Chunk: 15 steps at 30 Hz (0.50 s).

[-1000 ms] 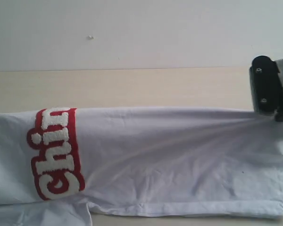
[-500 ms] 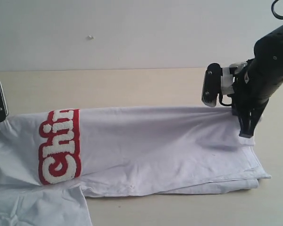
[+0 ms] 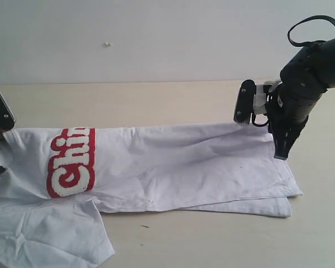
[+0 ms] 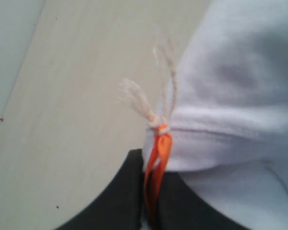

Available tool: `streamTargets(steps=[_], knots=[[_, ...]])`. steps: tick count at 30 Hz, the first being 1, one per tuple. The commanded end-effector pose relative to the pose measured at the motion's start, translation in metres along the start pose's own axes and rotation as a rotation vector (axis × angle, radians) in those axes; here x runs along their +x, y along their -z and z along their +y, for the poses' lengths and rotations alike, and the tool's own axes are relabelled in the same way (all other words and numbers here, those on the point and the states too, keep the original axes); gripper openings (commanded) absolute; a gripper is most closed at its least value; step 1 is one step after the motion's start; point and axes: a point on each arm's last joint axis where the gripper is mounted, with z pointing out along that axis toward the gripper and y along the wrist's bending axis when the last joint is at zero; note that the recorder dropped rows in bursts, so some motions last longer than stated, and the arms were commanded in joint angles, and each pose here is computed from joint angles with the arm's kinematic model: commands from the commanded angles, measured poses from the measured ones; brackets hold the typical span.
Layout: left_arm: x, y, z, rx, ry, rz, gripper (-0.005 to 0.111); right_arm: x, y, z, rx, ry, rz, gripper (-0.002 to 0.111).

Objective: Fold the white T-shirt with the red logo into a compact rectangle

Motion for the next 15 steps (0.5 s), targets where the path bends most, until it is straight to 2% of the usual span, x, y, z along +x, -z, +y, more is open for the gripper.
streamTargets(steps=[1,3,4,8,11,13,15], knots=[[-0.001,0.0,0.007,-0.041,0.101,-0.013,0.016,-0.001,-0.002,-0.004,0.015,-0.025,-0.012,0.073],[-0.002,0.0,0.009,-0.068,0.172,-0.038,0.028,-0.001,-0.002,-0.004,0.018,-0.021,-0.012,0.096],[-0.003,0.0,0.01,-0.078,0.185,-0.049,0.033,0.0,-0.002,-0.004,0.019,-0.016,-0.009,0.1],[-0.004,0.0,0.012,-0.096,0.202,-0.062,0.051,-0.004,-0.001,-0.005,0.027,-0.17,-0.045,0.1],[-0.006,-0.001,0.023,-0.158,0.379,-0.074,0.07,-0.008,-0.001,-0.003,0.005,-0.291,-0.092,0.1],[-0.008,-0.001,0.032,-0.201,0.435,-0.089,0.075,-0.009,0.0,-0.003,-0.009,-0.323,-0.1,0.1],[-0.009,-0.001,0.04,-0.261,0.507,-0.11,0.072,-0.009,0.0,-0.002,-0.017,-0.337,-0.103,0.1]])
